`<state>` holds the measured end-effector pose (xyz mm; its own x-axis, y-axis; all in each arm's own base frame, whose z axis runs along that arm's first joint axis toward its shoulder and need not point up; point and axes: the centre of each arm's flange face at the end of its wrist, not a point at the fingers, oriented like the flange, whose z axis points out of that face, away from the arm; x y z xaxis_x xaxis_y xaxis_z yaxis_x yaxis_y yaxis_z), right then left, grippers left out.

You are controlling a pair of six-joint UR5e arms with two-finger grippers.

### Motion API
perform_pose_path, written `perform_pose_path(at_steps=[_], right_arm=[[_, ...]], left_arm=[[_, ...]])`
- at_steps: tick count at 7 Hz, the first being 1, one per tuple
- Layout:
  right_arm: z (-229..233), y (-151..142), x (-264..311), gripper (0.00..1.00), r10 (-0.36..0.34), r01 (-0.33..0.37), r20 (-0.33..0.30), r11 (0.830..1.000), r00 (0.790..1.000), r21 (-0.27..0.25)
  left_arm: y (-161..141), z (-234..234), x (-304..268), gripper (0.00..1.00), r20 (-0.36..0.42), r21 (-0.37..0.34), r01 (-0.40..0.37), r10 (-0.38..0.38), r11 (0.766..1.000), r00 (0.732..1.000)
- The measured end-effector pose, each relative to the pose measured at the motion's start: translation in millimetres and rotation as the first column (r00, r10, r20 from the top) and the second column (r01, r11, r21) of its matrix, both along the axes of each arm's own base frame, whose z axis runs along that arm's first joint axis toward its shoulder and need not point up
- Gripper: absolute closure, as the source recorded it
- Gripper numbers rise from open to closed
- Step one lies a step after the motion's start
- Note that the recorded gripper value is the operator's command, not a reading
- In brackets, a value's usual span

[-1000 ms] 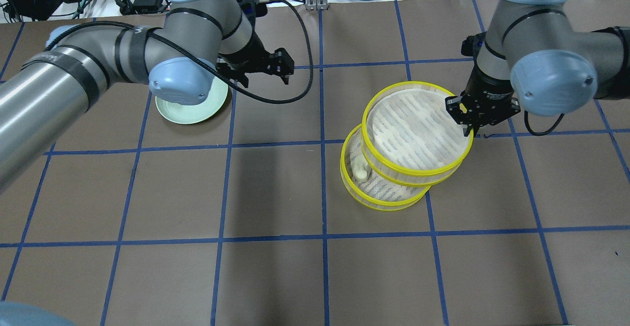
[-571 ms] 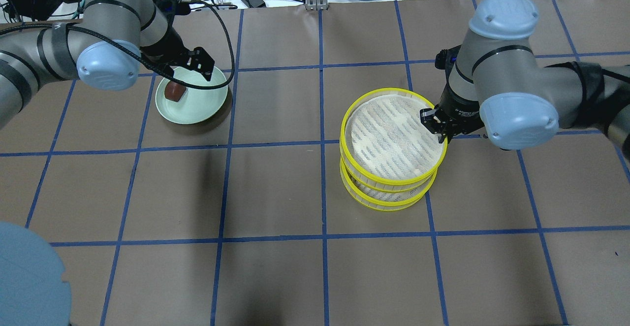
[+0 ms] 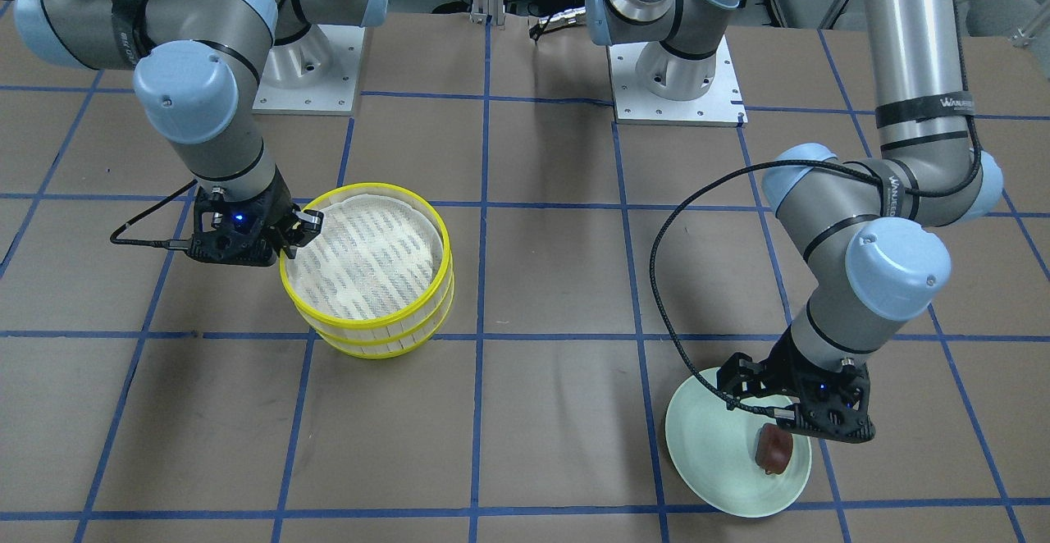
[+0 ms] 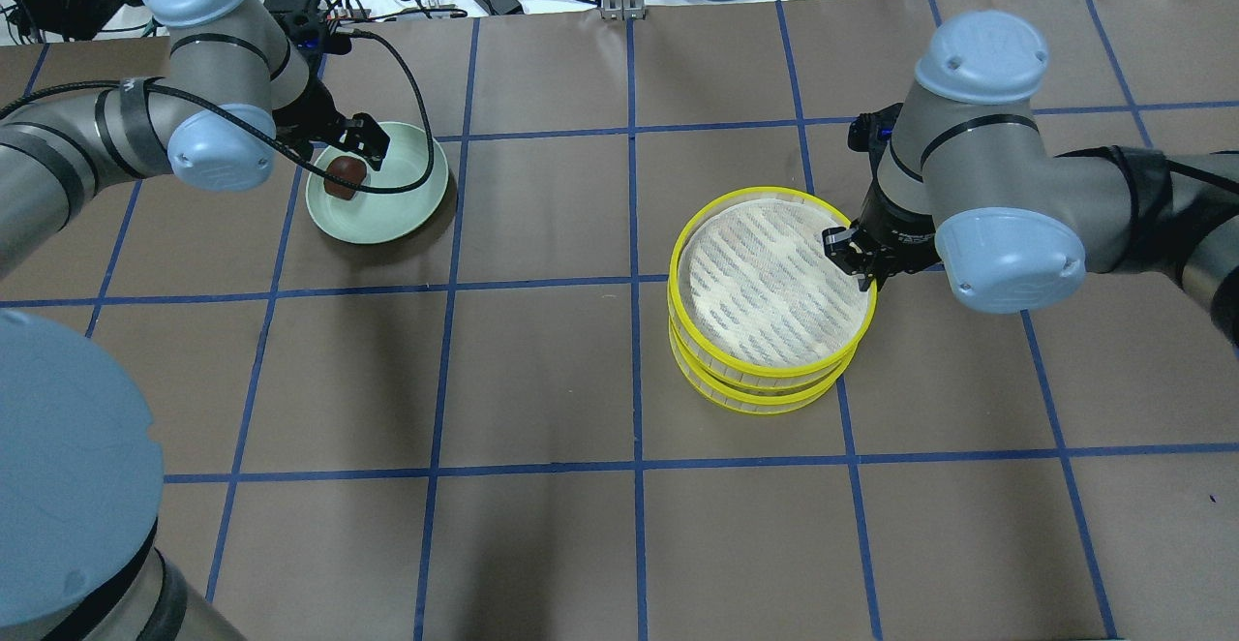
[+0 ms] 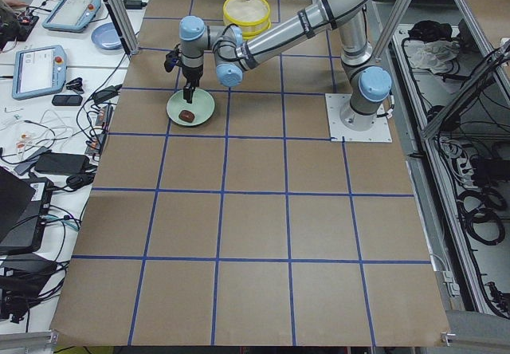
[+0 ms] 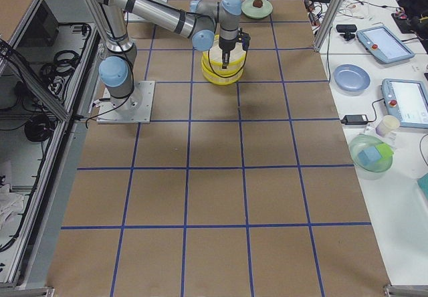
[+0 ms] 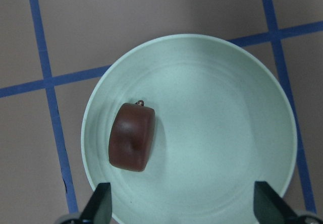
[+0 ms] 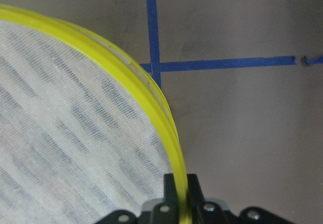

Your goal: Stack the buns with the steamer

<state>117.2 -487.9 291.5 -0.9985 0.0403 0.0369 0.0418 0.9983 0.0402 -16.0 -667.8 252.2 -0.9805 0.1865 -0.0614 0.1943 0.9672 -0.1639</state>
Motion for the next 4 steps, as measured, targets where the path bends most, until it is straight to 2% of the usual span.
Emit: perform_pose_path(at_steps=[3, 4], right_arm=[[-6, 1, -1, 1.0, 0.002, -0.002, -0.007, 1.0, 1.0, 0.016], [-8, 1, -1, 1.0, 0.002, -0.002, -0.007, 1.0, 1.0, 0.021]], left_arm=[[-15, -45, 22, 0.02, 0.008, -0.012, 0.035, -0.035, 0.999, 0.999], [-15, -53, 24, 0.4, 0.007, -0.006, 0.047, -0.047, 0.999, 0.999]])
